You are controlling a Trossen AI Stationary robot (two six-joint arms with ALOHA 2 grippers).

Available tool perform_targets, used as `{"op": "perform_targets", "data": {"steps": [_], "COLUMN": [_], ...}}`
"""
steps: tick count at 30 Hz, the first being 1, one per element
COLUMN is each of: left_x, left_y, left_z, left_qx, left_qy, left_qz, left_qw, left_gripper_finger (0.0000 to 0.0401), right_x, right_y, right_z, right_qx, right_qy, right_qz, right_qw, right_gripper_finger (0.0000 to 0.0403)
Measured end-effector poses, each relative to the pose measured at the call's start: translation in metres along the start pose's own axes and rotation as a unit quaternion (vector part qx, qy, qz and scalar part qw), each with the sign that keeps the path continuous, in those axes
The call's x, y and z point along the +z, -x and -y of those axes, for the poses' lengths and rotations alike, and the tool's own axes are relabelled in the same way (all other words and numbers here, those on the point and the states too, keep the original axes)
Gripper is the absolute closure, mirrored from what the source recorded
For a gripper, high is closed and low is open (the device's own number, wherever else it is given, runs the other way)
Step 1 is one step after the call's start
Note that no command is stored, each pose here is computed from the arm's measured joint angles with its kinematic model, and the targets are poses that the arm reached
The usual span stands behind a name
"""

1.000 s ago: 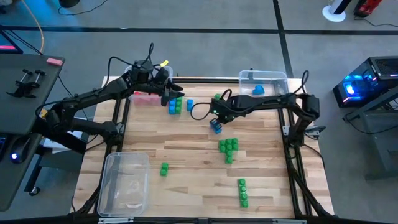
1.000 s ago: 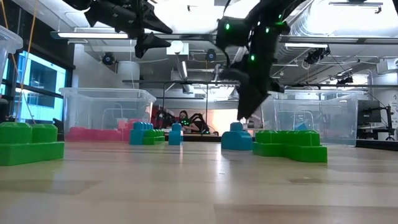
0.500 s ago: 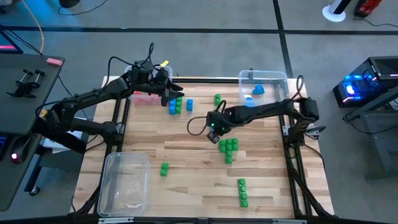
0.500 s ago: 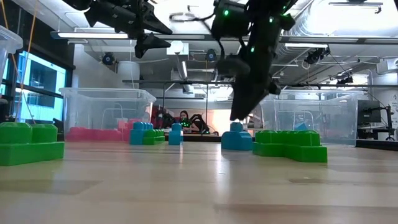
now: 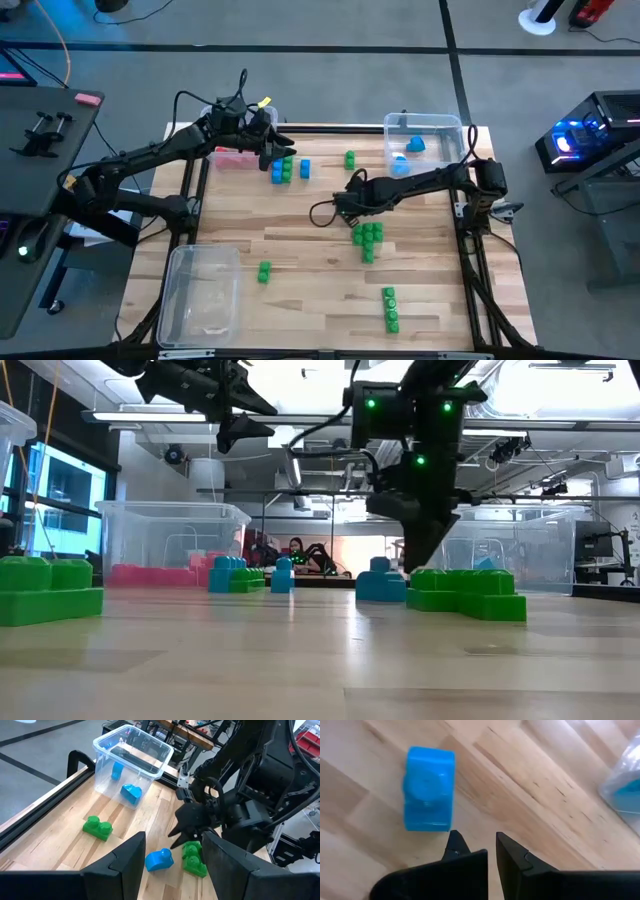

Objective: Sort blocks
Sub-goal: Put the blue game piece into the top right transparent bin

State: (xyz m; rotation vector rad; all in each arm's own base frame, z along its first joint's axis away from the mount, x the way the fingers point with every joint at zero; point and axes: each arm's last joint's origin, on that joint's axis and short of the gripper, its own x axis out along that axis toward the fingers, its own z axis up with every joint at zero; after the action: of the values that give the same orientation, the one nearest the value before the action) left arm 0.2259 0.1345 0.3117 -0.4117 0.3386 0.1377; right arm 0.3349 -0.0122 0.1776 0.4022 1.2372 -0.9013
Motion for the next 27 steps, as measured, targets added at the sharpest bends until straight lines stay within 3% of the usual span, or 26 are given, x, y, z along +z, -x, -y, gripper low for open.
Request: {"op": "perform_targets", "data": {"steps": [3,8,10,17,21,27], "left_x": [0.000,0.000,0.000,-0.001,-0.001,-0.009], "left_y": [0.000,0.000,0.000,-0.001,-0.001,-0.003], "left_z": [0.000,0.000,0.000,0.000,0.000,-0.004], "left_qx": [0.000,0.000,0.000,0.000,0.001,0.005], "left_qy": [0.000,0.000,0.000,0.002,0.002,0.006], "left_qz": [0.000,0.000,0.000,-0.002,-0.003,-0.009], "left_qw": [1.000,1.000,1.000,1.000,1.000,1.000], "left_gripper_finger": [0.0217,0.0217,0.0217,0.0217,0.0217,0.0217], "right_x": [0.001,0.000,-0.002,-0.004,-0.006,-0.006], "right_y": [0.001,0.008,0.010,-0.007,-0.013,-0.014], "right_z": [0.000,-0.013,-0.018,-0.026,-0.028,-0.019], "right_qx": [0.001,0.093,0.105,0.059,0.046,-0.022], "right_qy": [0.000,0.024,0.027,-0.026,-0.025,-0.028], "right_qz": [0.003,-0.012,0.000,0.022,0.019,0.044], "right_qw": [1.000,0.995,0.994,0.998,0.998,0.998], "right_gripper_finger": [0.0403,0.0403,0.0403,0.0403,0.0403,0.0403]}}
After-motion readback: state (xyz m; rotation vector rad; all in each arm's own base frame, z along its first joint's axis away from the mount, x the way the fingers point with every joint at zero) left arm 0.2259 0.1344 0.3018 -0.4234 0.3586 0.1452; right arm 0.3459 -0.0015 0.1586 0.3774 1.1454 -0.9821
